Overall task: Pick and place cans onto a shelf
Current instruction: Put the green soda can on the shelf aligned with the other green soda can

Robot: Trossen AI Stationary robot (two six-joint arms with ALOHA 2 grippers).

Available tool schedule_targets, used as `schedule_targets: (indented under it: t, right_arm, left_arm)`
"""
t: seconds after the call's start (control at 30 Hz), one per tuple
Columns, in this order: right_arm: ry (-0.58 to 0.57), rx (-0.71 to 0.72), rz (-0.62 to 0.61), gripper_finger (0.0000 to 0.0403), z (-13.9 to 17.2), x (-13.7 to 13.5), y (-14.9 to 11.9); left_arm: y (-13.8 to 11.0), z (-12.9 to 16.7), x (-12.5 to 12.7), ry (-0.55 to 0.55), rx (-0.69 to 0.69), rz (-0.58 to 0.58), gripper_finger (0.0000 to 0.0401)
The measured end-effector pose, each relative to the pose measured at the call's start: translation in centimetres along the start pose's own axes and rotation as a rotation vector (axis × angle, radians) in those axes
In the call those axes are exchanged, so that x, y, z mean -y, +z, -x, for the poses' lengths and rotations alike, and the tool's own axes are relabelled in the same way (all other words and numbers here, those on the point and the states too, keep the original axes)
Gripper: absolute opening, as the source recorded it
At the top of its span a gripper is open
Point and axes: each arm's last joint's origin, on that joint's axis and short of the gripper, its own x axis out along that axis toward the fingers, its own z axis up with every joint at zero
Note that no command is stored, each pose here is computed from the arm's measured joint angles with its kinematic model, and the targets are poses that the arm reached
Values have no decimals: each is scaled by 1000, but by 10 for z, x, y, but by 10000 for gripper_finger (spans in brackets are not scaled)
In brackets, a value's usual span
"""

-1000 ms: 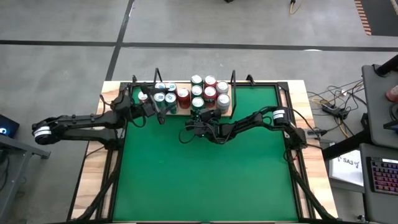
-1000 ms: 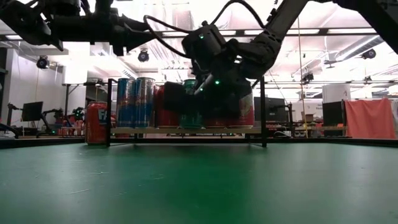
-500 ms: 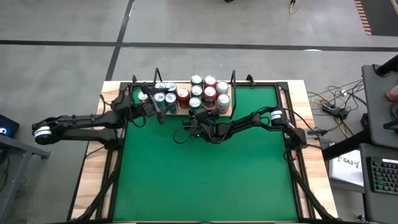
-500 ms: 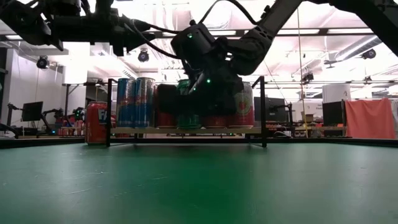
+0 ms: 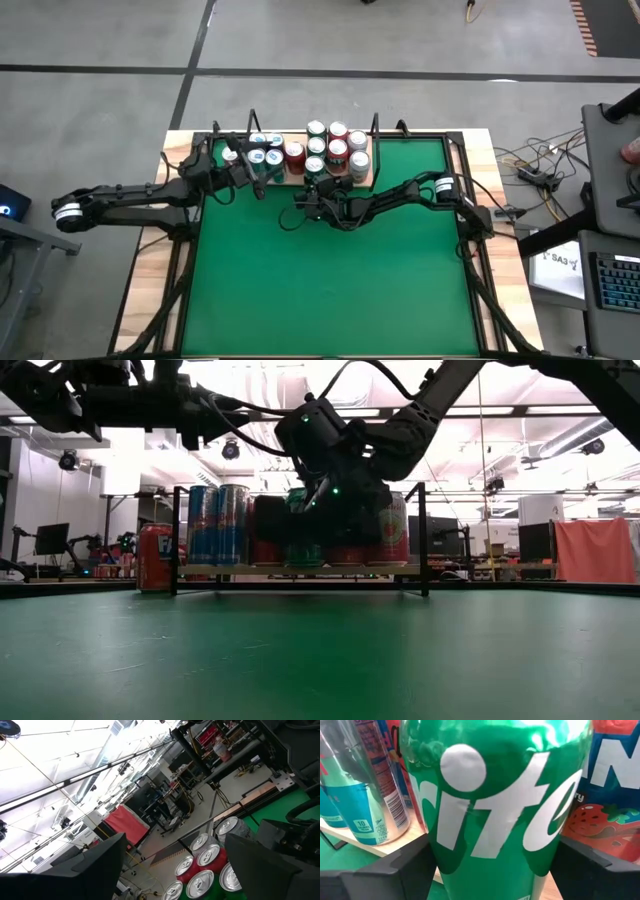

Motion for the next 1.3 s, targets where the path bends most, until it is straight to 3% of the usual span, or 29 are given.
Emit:
schedule_targets:
  t: [0.27, 0.77, 1.3]
  right_arm:
    - [7, -7, 21, 353, 0, 0, 0]
    - [12, 2, 35, 349, 2, 0, 6]
    - [20, 25, 70, 347, 7, 1, 30]
  left_arm:
    - [0, 0, 0, -3, -3, 0, 322]
    - [-1, 0, 1, -6, -6, 0, 322]
    - [-1, 0, 1, -11, -11, 1, 322]
